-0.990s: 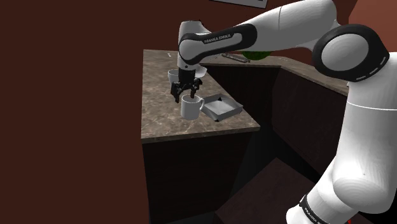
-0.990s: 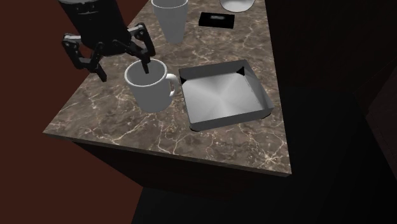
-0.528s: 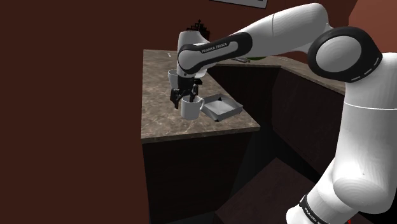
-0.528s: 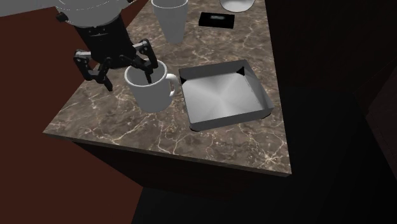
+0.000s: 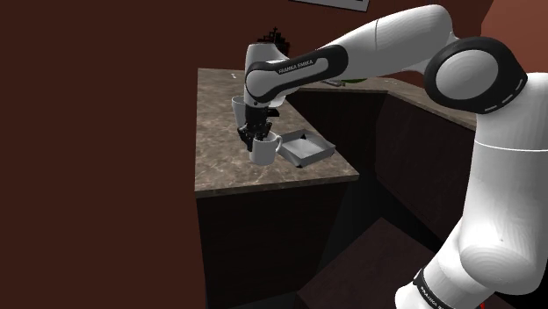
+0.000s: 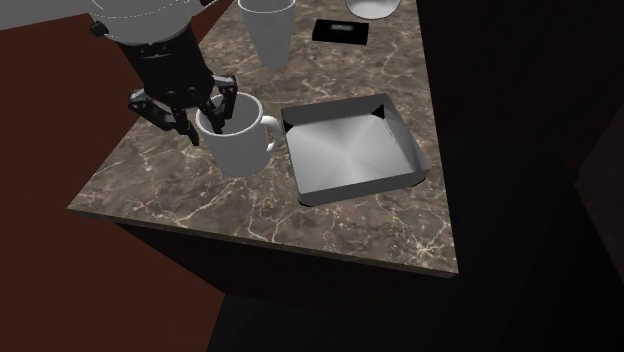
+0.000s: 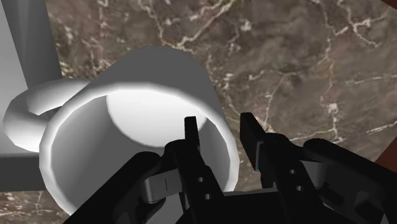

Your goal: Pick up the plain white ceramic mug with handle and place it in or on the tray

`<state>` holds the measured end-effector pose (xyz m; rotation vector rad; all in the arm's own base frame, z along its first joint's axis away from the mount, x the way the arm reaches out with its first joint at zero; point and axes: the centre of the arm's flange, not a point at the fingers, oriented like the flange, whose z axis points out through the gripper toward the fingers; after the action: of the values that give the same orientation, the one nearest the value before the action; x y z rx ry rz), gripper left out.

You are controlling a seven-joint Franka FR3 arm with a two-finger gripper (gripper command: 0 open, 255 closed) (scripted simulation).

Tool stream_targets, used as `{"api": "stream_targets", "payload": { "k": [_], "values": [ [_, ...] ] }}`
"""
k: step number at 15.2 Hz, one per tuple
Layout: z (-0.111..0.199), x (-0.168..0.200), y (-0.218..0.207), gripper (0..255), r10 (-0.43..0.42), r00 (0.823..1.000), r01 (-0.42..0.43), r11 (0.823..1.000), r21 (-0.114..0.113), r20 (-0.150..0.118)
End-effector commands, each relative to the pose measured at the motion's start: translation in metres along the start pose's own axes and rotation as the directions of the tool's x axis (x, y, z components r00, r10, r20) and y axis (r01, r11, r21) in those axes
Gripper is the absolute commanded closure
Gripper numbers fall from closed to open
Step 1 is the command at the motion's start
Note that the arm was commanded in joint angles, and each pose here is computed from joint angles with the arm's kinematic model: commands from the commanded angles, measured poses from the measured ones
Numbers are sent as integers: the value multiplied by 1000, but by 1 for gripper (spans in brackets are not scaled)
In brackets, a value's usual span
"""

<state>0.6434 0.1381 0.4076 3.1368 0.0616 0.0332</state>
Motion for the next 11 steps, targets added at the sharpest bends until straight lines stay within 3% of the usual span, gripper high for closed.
{"api": "stream_targets", "payload": {
  "k": [1,8,11],
  "values": [
    [0,0,0,255,0,1000,0,1000,0,0],
    [0,0,0,255,0,1000,0,1000,0,0],
    [-16,0,0,255,0,1000,0,1000,0,0]
  ]
}}
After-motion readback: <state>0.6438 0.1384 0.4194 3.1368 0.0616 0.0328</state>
